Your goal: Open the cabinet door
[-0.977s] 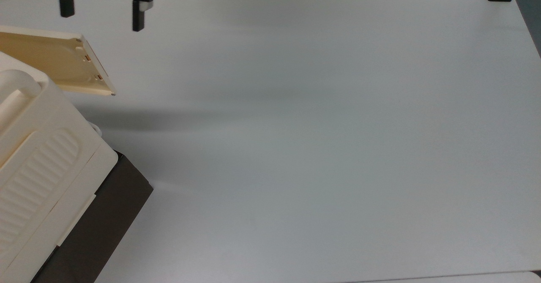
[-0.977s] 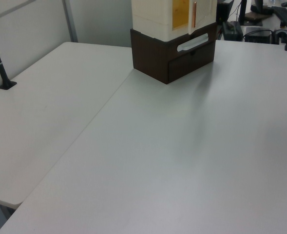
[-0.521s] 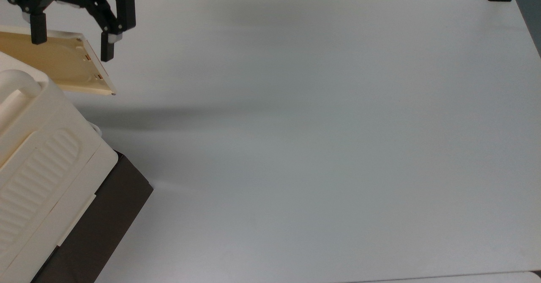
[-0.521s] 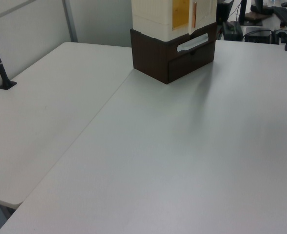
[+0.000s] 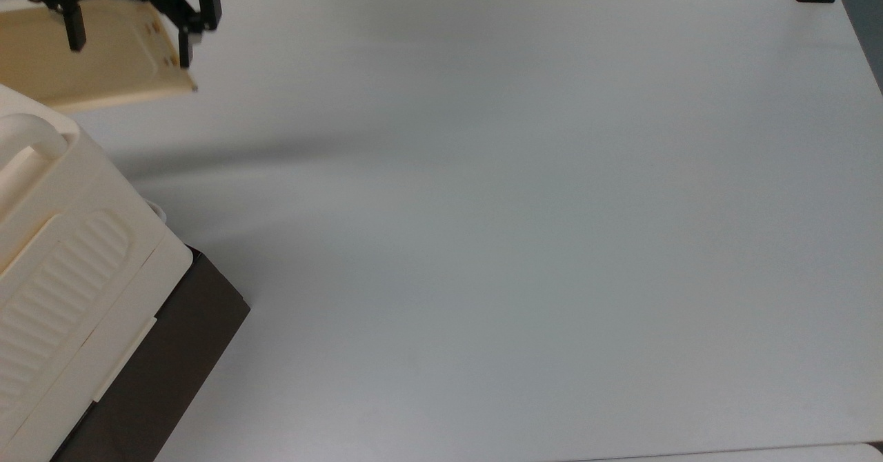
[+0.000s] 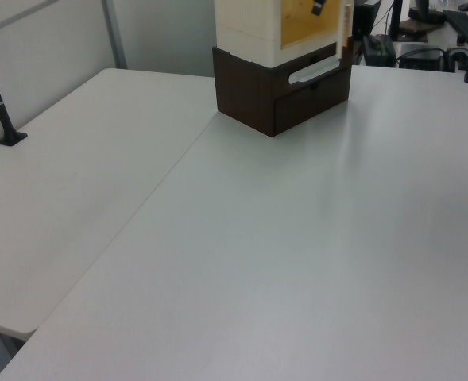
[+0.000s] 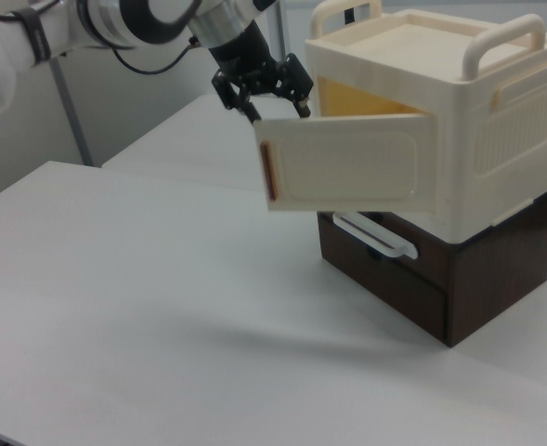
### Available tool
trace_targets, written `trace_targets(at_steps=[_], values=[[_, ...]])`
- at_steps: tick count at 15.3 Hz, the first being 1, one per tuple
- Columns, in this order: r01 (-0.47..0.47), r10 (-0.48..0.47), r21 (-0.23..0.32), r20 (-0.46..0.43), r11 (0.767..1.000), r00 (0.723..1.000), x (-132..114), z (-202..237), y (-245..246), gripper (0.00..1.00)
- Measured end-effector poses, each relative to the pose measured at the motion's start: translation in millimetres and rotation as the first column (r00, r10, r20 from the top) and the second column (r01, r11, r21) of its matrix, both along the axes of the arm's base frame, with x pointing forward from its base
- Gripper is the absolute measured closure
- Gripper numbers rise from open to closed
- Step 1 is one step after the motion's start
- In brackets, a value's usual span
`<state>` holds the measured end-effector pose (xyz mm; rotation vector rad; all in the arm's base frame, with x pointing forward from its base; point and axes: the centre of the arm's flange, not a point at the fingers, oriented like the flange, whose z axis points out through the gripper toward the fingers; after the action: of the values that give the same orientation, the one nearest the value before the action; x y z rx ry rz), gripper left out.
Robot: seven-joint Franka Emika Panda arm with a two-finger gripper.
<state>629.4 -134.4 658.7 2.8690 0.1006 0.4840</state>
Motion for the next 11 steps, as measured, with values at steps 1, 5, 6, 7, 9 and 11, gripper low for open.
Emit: trace_targets(at_steps=[1,5,6,7,9,11], values=[[-0.02,0.02,-0.002,-0.035,1.0,0.999,-9,4,-5,0.0],[-0.041,0.041,-0.001,-0.067,0.999,0.997,-24,15,-13,0.0],[-0.041,0.041,0.001,-0.075,0.999,0.996,-25,14,-12,0.0],[-0.039,0.039,0.006,-0.092,0.999,0.995,-26,11,-12,0.0],[-0.034,0.035,0.016,-0.128,0.999,0.991,-28,5,-12,0.0],[-0.013,0.019,0.036,-0.181,0.999,0.983,-31,-4,-12,0.0]])
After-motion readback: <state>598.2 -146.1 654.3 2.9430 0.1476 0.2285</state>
